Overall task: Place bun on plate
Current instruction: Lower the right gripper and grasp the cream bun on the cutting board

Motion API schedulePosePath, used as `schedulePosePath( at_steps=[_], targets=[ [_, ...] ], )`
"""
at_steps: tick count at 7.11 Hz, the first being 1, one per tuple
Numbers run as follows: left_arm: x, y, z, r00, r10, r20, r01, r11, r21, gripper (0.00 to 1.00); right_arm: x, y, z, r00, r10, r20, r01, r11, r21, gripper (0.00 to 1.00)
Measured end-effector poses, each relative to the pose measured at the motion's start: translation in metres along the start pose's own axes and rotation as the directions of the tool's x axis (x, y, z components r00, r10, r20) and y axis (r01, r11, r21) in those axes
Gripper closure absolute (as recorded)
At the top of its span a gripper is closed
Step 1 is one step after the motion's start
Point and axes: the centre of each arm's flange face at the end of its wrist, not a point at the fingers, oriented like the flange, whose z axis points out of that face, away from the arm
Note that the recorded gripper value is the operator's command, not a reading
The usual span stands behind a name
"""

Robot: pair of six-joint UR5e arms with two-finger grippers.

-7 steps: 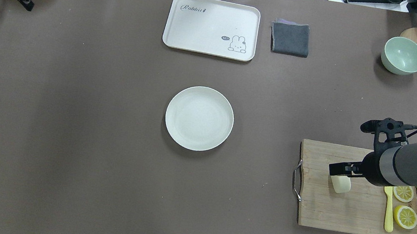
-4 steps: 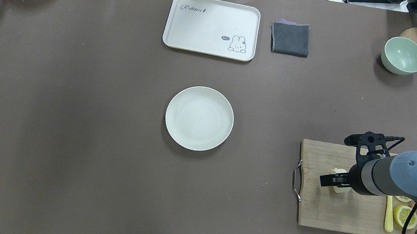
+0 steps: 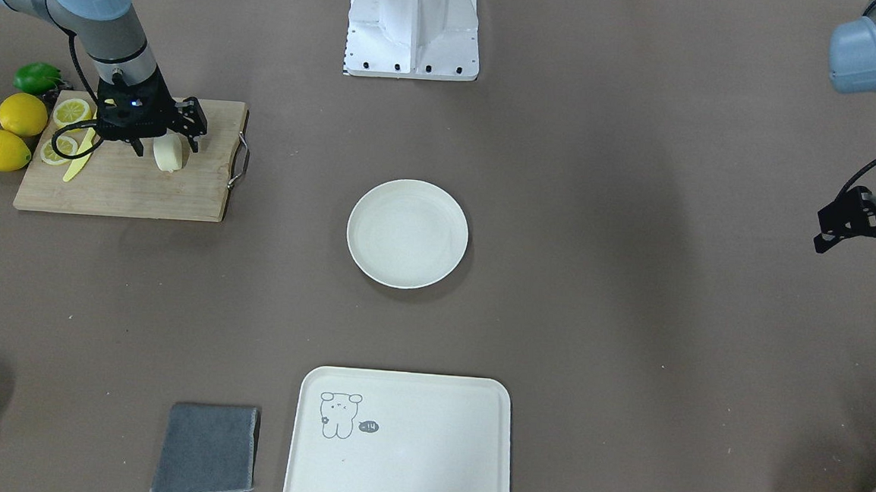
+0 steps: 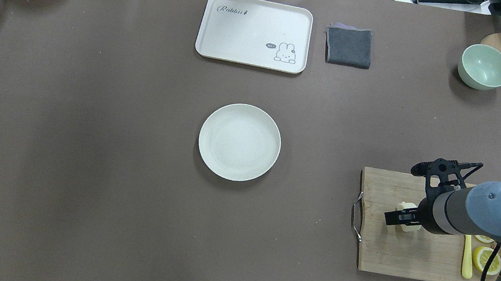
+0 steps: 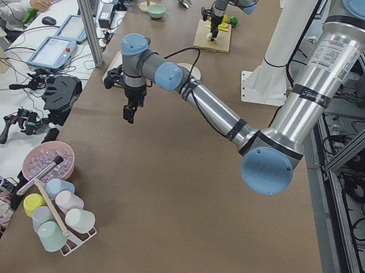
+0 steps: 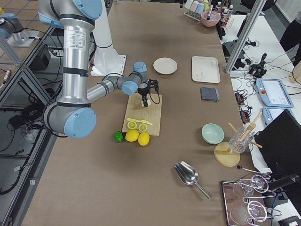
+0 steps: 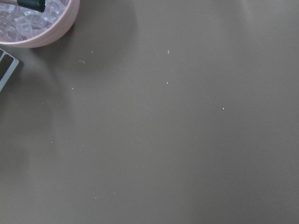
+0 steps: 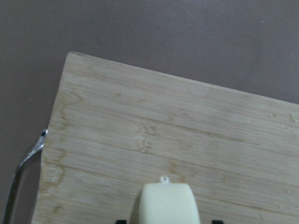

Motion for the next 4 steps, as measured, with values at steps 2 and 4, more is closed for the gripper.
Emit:
schedulePosePath(
  at_steps=[2, 4],
  targets=[
    [0.0, 0.0, 0.0, 1.0, 0.0, -0.002, 0.0, 1.0, 0.0, 0.02, 0.001, 0.0, 0.0, 1.0, 0.0, -0.001, 0.0, 1.0, 0.0, 0.47],
    [0.001, 0.0, -0.001, 1.0, 0.001, -0.004, -0.001, 1.0, 0.001, 0.02, -0.018, -0.009, -0.006, 1.0, 0.003, 0.024, -0.003, 1.0, 0.011, 0.54]
  ],
)
